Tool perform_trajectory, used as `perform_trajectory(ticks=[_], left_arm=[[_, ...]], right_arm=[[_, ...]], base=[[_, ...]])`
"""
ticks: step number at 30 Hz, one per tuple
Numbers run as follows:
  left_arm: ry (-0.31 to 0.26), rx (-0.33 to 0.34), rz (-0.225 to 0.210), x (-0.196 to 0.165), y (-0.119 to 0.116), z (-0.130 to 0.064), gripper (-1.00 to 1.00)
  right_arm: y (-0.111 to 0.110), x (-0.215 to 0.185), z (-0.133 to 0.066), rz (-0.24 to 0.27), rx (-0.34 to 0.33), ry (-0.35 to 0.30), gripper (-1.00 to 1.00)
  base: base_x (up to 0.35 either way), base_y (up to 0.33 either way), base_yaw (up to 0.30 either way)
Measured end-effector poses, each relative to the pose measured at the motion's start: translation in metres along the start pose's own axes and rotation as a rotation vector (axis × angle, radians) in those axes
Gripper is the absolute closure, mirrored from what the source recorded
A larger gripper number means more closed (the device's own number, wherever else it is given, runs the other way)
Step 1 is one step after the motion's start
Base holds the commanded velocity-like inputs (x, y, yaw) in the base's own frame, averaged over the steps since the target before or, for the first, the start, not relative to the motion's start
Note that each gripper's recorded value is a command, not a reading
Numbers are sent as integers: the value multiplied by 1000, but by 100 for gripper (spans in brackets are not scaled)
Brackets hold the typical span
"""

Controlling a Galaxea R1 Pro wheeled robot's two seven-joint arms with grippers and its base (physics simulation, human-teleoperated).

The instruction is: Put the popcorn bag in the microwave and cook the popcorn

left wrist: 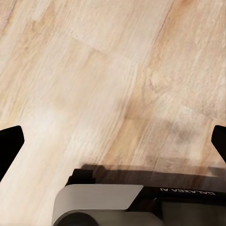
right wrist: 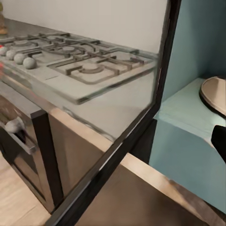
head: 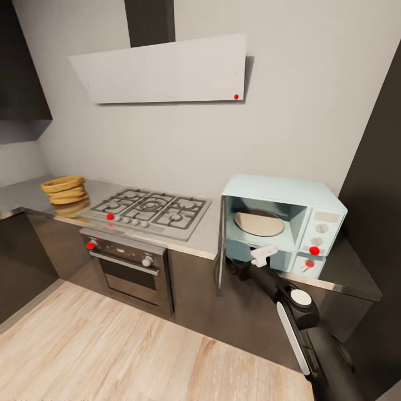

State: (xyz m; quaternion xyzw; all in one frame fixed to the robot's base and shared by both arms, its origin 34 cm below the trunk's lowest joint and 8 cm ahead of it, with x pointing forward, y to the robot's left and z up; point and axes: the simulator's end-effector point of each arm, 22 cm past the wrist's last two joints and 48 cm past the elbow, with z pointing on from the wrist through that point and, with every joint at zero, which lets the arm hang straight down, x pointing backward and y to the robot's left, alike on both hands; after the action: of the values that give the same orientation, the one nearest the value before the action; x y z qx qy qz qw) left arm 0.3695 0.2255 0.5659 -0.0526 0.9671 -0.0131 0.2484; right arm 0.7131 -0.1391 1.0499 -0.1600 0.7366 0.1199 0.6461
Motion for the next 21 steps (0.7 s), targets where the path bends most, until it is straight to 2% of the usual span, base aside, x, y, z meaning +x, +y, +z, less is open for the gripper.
perform_trajectory(ticks=[21], left_arm=[[5,-1,0,2,0,0,-100]], right_arm=[[0,2,1,1,0,2,-100]], base=[[0,0,99]])
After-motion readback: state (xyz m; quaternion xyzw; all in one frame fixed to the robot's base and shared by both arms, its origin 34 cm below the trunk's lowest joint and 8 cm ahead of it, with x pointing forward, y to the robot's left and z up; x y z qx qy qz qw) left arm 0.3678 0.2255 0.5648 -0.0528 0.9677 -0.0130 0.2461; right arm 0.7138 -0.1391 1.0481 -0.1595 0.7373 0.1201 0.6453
